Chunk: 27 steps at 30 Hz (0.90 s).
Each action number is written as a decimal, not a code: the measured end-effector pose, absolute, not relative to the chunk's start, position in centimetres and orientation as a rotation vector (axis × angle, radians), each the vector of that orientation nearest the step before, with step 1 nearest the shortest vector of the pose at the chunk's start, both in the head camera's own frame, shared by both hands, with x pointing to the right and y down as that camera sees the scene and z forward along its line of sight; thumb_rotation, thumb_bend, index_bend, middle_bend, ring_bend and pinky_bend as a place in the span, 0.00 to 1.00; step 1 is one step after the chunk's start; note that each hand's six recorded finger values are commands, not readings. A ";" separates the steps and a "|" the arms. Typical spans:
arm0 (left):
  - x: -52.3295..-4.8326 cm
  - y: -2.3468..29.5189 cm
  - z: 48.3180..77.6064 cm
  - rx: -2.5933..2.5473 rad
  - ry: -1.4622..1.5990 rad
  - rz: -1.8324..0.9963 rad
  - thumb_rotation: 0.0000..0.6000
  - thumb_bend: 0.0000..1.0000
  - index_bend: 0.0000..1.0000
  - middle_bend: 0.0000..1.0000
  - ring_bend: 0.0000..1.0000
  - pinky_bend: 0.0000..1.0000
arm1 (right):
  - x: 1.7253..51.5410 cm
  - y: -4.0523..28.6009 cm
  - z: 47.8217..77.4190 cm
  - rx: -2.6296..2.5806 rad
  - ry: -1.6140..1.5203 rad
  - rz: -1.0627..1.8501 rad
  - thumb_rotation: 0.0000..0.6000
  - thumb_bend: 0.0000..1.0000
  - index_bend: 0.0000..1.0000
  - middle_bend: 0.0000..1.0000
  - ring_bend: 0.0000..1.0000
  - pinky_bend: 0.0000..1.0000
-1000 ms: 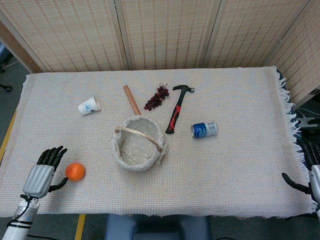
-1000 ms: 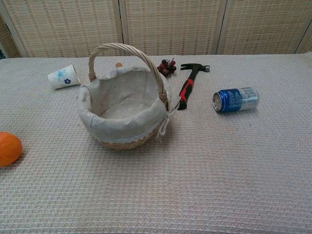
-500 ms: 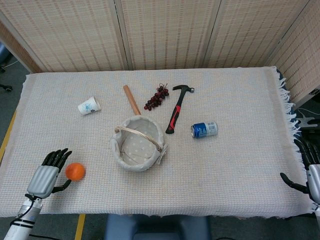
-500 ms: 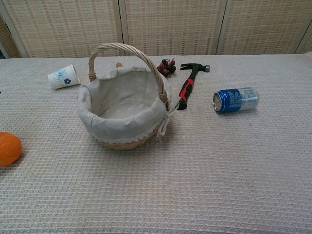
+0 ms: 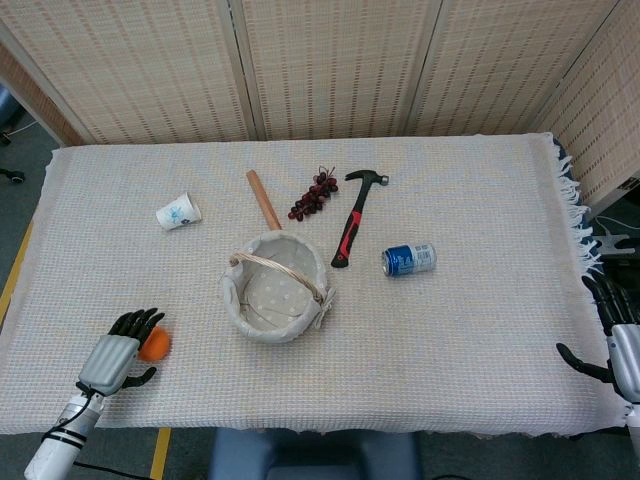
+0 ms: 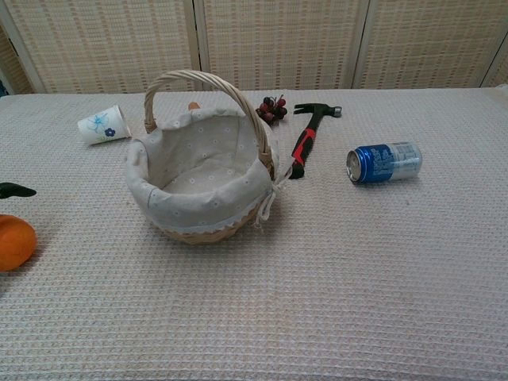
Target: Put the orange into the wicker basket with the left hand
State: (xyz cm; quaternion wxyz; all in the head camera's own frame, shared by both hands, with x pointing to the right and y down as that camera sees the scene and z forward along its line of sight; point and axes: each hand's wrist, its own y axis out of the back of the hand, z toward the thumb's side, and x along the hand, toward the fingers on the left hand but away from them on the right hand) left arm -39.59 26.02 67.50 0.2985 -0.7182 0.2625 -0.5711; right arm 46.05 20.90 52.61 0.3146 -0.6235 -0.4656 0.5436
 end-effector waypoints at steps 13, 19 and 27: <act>-40.1 26.1 69.4 -1.860 0.693 -1.536 1.00 0.33 0.06 0.14 0.25 0.31 | 46.2 21.1 52.1 -1.618 -1.243 1.401 1.00 0.11 0.00 0.00 0.00 0.21; -40.1 26.3 69.9 -1.838 0.676 -1.559 1.00 0.44 0.25 0.31 0.48 0.61 | 46.2 21.1 52.1 -1.627 -1.252 1.402 1.00 0.11 0.00 0.00 0.00 0.21; -40.2 25.7 69.9 -1.730 0.687 -1.564 1.00 0.58 0.45 0.50 0.67 0.80 | 46.0 21.1 52.4 -1.636 -1.232 1.416 1.00 0.11 0.00 0.00 0.00 0.21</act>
